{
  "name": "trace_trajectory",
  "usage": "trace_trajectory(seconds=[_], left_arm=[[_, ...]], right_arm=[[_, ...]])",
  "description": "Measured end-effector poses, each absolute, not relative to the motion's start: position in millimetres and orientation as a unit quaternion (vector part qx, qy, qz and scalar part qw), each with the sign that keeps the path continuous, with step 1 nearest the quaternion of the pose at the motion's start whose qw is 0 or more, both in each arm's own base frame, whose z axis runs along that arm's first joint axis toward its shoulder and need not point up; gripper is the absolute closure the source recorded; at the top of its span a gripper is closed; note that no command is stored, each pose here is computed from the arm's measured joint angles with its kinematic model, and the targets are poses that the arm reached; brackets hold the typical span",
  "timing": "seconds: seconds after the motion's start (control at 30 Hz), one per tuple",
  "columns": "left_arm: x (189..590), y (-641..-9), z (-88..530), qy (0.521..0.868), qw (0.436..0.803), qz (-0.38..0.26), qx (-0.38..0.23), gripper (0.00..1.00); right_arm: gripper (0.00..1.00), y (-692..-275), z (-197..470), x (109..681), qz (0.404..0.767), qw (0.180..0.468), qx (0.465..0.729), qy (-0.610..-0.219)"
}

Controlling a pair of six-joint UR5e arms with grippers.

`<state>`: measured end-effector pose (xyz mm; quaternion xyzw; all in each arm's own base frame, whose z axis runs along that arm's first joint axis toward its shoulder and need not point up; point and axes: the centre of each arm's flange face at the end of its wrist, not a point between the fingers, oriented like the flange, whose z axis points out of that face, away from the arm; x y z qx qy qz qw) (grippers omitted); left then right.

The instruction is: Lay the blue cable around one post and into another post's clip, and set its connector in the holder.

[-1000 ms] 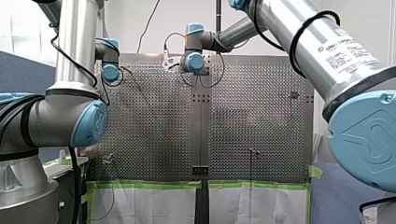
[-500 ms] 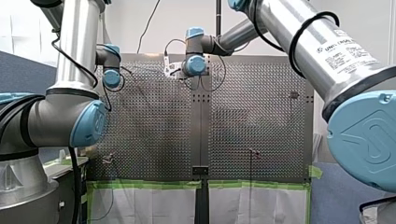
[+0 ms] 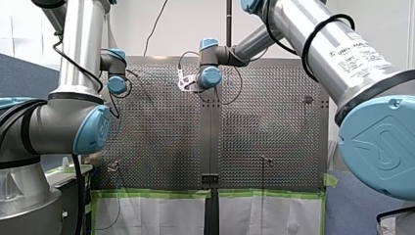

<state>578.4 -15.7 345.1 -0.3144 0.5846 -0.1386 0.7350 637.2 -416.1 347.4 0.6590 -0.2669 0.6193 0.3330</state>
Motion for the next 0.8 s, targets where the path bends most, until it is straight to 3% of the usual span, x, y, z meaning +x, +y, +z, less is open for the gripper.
trace_trajectory(seconds=[0.03,0.07,0.1,0.17,0.23,0.3,0.33,0.5,0.67,0.8], left_arm=[[579,-16,345,0.585,0.735,-0.141,-0.312,0.56],[579,-17,345,0.586,0.735,-0.143,-0.311,0.45],[579,-17,345,0.587,0.734,-0.143,-0.31,0.45],[578,-17,344,0.589,0.731,-0.143,-0.312,0.28],[577,-17,343,0.592,0.728,-0.139,-0.316,0.23],[575,-16,342,0.594,0.725,-0.135,-0.322,0.23],[575,-16,341,0.595,0.724,-0.134,-0.323,0.28],[574,-17,341,0.598,0.722,-0.136,-0.32,0.25],[575,-20,342,0.6,0.723,-0.142,-0.312,0.06],[575,-21,341,0.602,0.721,-0.142,-0.313,0.04]], right_arm=[[1.0,-417,346,636,0.618,0.333,0.66,-0.267],[1.0,-417,344,635,0.617,0.333,0.66,-0.268],[1.0,-418,342,634,0.616,0.334,0.661,-0.269],[1.0,-419,339,632,0.613,0.334,0.663,-0.27],[1.0,-420,338,631,0.612,0.334,0.663,-0.271],[1.0,-421,337,631,0.611,0.335,0.664,-0.272],[1.0,-421,336,630,0.61,0.336,0.664,-0.272],[1.0,-427,322,621,0.601,0.346,0.662,-0.285],[1.0,-436,304,609,0.593,0.356,0.657,-0.301],[1.0,-444,291,598,0.586,0.366,0.65,-0.315]])
